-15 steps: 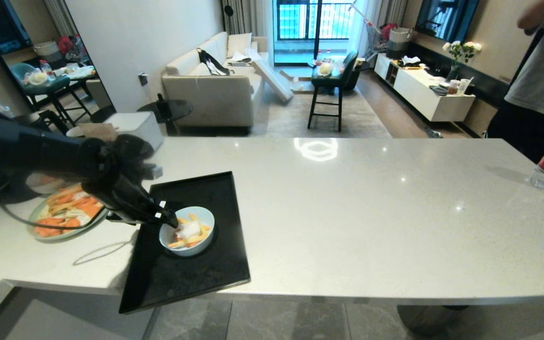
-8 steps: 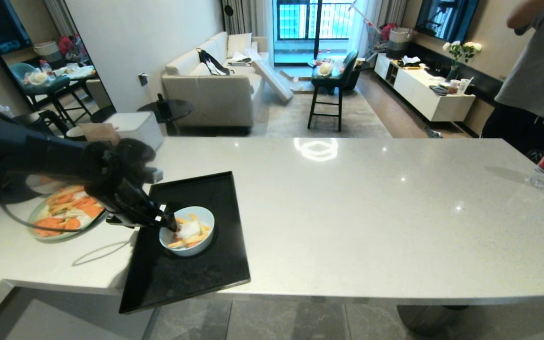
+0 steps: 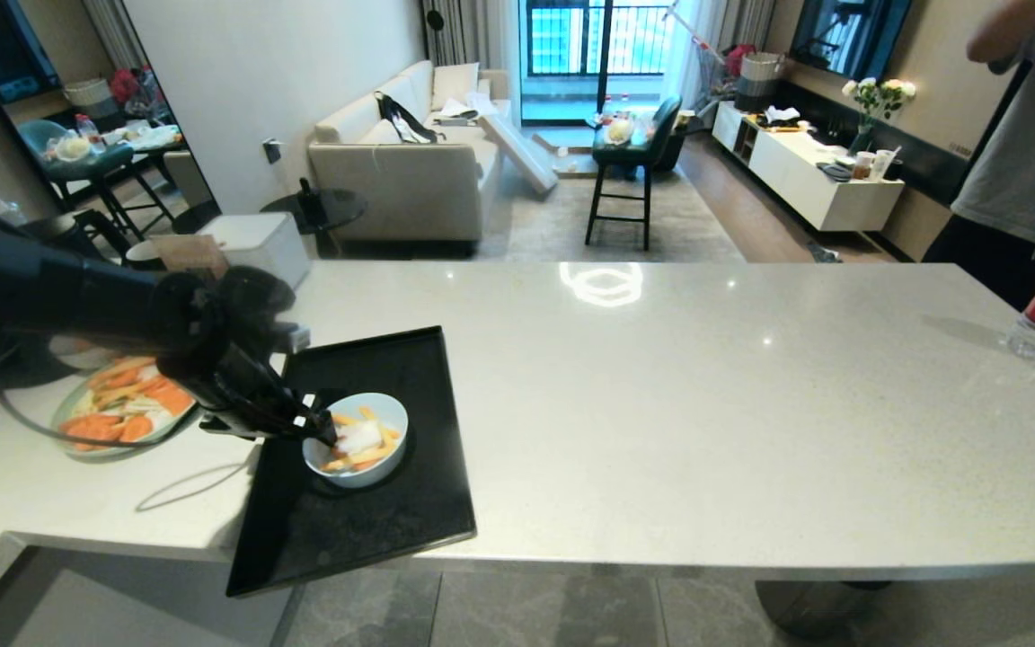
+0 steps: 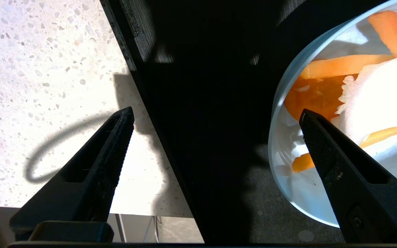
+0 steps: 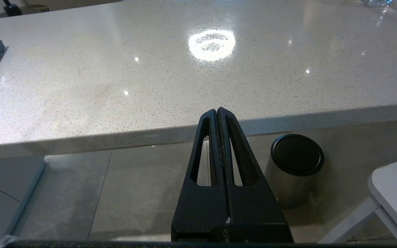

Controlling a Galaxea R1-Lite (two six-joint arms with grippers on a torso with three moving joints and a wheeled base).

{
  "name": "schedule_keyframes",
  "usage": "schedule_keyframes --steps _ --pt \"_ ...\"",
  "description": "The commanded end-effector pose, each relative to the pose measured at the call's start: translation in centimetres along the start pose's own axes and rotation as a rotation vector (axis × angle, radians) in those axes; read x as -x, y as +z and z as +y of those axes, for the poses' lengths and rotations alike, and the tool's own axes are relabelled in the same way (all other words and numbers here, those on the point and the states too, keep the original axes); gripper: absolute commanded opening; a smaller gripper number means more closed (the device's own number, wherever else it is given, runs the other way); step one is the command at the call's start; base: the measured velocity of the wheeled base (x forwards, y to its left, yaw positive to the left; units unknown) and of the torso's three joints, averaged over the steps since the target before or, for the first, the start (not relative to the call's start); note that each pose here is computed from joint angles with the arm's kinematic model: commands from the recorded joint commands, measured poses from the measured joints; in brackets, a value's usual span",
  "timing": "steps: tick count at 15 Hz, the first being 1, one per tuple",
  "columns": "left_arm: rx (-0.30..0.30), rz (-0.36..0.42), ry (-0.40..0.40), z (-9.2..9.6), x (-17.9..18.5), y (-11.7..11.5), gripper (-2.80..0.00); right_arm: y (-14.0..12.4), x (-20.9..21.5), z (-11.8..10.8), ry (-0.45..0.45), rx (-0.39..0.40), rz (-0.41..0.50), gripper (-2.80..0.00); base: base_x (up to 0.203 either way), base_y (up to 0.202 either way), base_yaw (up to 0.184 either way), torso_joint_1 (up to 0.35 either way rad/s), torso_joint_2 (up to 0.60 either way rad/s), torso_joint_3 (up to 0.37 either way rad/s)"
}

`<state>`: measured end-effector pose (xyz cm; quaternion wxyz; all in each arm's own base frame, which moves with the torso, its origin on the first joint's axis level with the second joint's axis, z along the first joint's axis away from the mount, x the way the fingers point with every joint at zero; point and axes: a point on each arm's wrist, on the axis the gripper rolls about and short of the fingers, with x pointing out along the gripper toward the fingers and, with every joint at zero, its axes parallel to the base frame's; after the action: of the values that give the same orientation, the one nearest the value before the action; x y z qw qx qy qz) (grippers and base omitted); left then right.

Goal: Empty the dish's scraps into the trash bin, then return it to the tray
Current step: Pick up the bowl with leftover food

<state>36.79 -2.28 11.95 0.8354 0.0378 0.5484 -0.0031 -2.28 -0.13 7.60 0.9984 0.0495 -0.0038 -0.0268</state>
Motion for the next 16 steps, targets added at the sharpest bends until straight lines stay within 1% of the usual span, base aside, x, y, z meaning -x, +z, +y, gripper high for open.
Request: schedule_keyframes --steps 1,3,6,12,13,16 --pt "-0.01 0.008 -0.004 -0.4 0.0 -0.3 0.0 0.0 0.0 0.0 0.0 -0.001 0.0 -2.8 0.0 0.0 0.0 0.0 0.0 0.0" --pt "-0.014 0.018 -0.005 -0.5 -0.2 -0.4 0.0 0.0 0.0 0.0 0.0 -0.001 -0.001 -2.8 0.0 0.0 0.0 0.0 0.0 0.0" --pt "-0.017 -0.003 -0.007 -0.7 -0.5 -0.2 0.0 0.0 0.0 0.0 0.0 -0.001 -0.001 -2.8 0.0 0.0 0.0 0.0 0.0 0.0" --pt "-0.02 0.001 -0.008 -0.9 -0.7 -0.3 0.0 0.0 0.0 0.0 0.0 -0.001 -0.001 -2.8 0.0 0.0 0.0 0.0 0.0 0.0" --pt "-0.02 0.007 -0.008 -0.9 -0.9 -0.3 -2.8 0.0 0.0 0.0 0.0 -0.001 -0.001 -2.8 0.0 0.0 0.0 0.0 0.0 0.0" --pt "-0.018 0.012 -0.005 -0.8 -1.1 -0.4 -2.8 0.0 0.0 0.0 0.0 -0.001 -0.001 -2.8 0.0 0.0 0.0 0.0 0.0 0.0"
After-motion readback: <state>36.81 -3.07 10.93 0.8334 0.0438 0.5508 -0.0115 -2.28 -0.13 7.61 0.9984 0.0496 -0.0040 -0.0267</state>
